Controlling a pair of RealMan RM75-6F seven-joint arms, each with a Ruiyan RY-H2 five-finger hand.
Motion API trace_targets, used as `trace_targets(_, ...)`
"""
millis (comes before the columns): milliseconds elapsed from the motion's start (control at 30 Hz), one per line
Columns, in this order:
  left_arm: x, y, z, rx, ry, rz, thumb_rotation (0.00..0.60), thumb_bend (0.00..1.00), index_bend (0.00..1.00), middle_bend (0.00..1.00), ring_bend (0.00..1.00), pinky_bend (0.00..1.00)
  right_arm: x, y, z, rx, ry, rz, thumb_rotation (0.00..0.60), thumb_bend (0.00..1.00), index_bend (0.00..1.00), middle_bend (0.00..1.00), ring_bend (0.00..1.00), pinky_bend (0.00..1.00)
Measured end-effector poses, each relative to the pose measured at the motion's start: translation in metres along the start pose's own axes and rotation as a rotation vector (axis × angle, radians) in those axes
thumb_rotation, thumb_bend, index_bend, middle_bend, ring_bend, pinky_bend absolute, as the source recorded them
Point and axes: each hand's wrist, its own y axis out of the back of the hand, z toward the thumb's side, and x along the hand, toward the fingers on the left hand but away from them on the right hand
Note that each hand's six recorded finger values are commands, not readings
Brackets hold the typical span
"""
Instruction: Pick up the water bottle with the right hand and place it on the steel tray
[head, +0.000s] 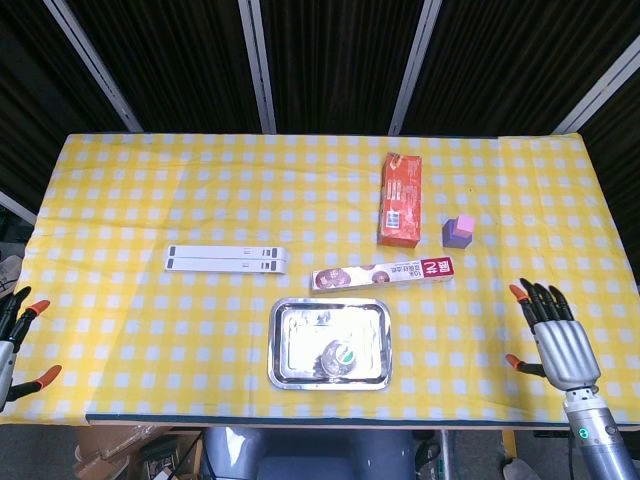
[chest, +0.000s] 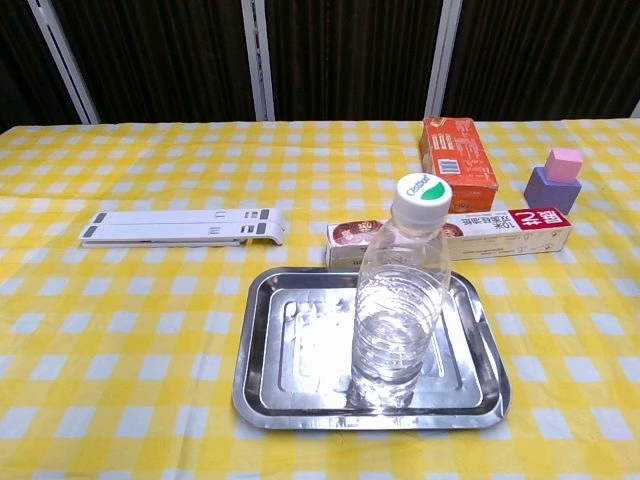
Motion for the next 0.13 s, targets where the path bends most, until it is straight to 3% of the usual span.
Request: trace_targets(133,0.002,-0.003,0.002,0.010,-0.008,-0.008,0.600,0.20,0.15,0.00,0.00,0.00,0.011,0.000,-0.014,0.123,-0.110,-0.076,0.600,0.03,0.01,0.00,0.00,0.00)
